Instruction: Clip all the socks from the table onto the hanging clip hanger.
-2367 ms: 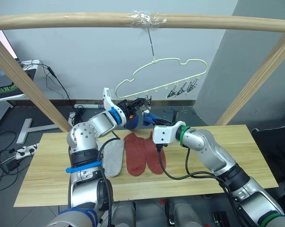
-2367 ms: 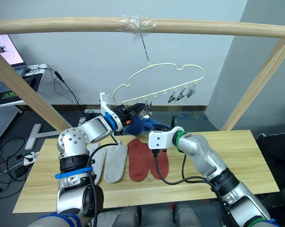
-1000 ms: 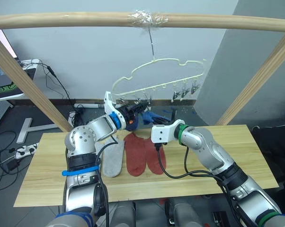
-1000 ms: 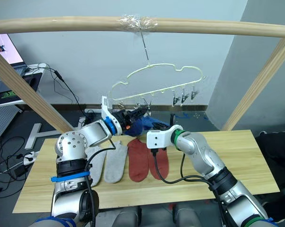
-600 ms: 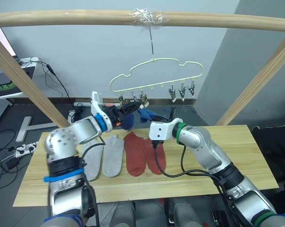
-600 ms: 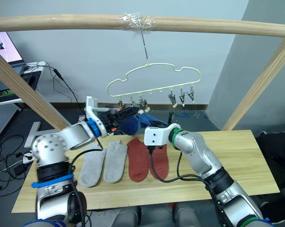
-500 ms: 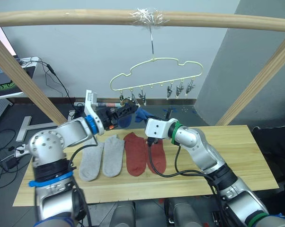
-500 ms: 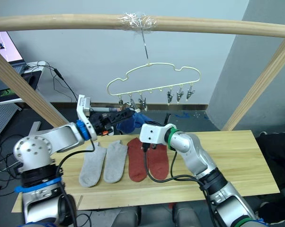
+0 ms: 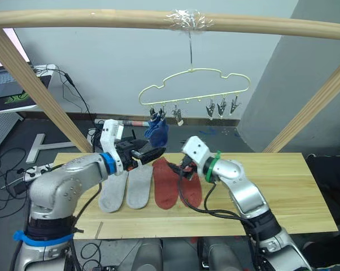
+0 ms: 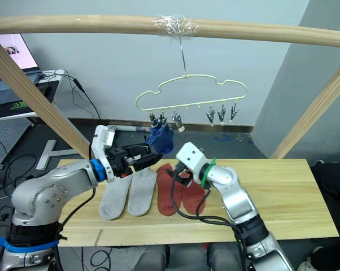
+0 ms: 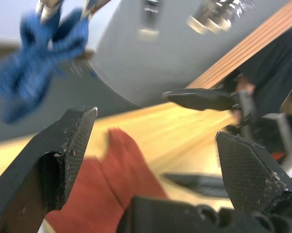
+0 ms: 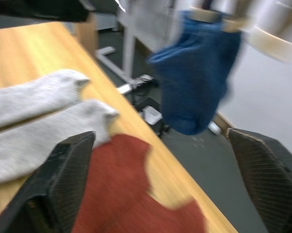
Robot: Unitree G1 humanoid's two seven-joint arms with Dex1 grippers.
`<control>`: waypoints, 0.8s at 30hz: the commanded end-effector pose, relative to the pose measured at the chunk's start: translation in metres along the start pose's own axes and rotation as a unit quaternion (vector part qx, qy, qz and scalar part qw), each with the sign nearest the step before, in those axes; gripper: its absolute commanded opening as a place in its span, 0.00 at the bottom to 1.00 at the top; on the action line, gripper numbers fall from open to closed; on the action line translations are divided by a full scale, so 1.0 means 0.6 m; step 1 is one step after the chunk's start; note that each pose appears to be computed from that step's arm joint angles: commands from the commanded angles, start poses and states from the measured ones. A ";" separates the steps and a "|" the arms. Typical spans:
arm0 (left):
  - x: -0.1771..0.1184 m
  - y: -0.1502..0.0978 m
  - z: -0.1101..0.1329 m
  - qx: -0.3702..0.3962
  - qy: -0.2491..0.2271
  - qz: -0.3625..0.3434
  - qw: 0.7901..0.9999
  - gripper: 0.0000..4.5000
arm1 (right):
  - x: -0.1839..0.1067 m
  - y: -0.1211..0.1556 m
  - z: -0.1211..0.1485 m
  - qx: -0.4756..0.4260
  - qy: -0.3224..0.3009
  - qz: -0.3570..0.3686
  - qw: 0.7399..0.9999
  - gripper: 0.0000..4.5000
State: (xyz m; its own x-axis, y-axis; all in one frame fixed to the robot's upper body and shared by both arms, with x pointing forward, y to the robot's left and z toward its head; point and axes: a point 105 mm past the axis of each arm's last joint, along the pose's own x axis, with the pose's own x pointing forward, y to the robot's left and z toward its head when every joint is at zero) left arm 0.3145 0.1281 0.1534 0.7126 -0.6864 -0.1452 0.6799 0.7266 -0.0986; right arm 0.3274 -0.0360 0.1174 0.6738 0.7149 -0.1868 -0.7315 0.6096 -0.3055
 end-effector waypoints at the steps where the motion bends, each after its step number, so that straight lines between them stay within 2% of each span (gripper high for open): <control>1: 0.027 -0.015 0.035 0.094 -0.085 0.029 0.992 0.87 | -0.042 -0.026 0.035 0.015 -0.041 -0.038 0.998 1.00; 5: 0.068 -0.026 0.035 0.130 -0.127 0.064 0.981 0.62 | -0.082 -0.042 0.055 0.031 -0.064 -0.067 0.995 1.00; 11: 0.122 -0.044 0.039 0.154 -0.167 0.095 0.969 0.62 | -0.115 -0.049 0.089 0.033 -0.094 -0.069 0.993 1.00; 14: 0.131 -0.039 0.041 0.153 -0.178 0.120 0.965 0.50 | -0.121 -0.053 0.102 0.026 -0.102 -0.071 0.992 1.00; 16: 0.132 -0.034 0.040 0.151 -0.177 0.134 0.963 0.37 | -0.124 -0.057 0.111 0.021 -0.106 -0.074 0.991 1.00; 24: 0.119 0.002 0.029 0.156 -0.161 0.190 0.956 0.37 | -0.130 -0.068 0.137 0.019 -0.121 -0.065 0.990 1.00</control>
State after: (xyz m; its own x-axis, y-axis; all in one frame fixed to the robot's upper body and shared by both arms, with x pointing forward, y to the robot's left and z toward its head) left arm 0.3675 0.0733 0.1543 0.8912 -0.4172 0.1780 0.3817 0.9018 0.2028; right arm 0.3025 -0.0882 0.2025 0.7335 0.6793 0.0226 -0.6556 0.7159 -0.2403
